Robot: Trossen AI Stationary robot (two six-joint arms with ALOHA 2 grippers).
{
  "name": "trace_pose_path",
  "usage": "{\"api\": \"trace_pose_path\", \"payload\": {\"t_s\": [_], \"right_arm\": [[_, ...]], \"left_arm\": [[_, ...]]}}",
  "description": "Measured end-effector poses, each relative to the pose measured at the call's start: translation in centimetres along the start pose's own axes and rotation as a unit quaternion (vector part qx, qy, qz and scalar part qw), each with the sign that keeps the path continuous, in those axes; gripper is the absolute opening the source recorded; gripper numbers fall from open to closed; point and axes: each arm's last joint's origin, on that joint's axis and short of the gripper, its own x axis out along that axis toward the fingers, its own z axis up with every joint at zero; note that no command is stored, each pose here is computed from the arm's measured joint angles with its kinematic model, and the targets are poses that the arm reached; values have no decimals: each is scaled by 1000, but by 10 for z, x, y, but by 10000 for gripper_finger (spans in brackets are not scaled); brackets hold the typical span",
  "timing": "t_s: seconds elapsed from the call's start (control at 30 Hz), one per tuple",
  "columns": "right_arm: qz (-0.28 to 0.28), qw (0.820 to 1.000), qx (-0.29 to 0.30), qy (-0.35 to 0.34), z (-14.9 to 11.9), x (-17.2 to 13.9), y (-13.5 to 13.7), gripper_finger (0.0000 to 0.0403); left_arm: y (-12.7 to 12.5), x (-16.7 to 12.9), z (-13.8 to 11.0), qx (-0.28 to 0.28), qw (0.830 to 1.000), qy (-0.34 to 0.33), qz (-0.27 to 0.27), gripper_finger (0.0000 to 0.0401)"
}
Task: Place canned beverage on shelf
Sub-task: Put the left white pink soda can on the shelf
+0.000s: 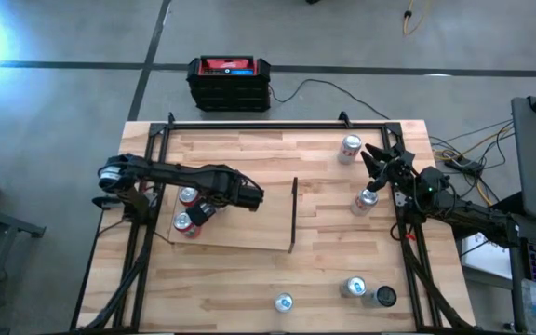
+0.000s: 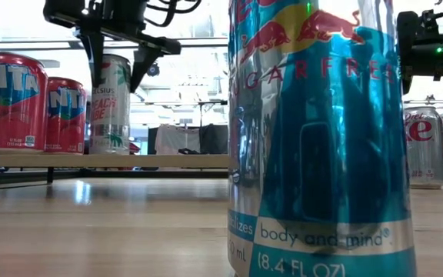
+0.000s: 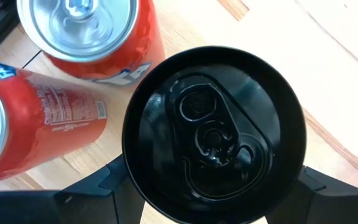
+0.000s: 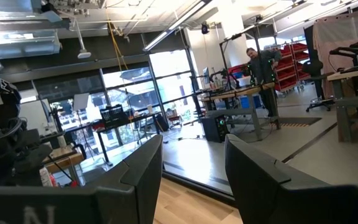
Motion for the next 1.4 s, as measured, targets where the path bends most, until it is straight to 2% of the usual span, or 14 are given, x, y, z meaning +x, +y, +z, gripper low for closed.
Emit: {"api": "trace_pose_path", "payload": {"t_s": [0.57,0.67,0.77,1.13,1.33,1.4], "right_arm": [[0,1000,0,0,0,0,0,157],[0,1000,0,0,0,0,0,157],[0,1000,0,0,0,0,0,157],[0,1000,0,0,0,0,0,157],[0,1000,0,0,0,0,0,157],[0,1000,0,0,0,0,0,157]], "left_arm": [[-4,1,3,5,1000,-7,-5,230],[-4,1,4,23,1000,-9,-8,235],[-5,2,4,35,999,-15,-16,254],[-5,2,4,34,999,-12,-11,363],[-4,2,3,23,1000,-1,2,383],[-4,2,3,38,999,-2,1,383]]}}
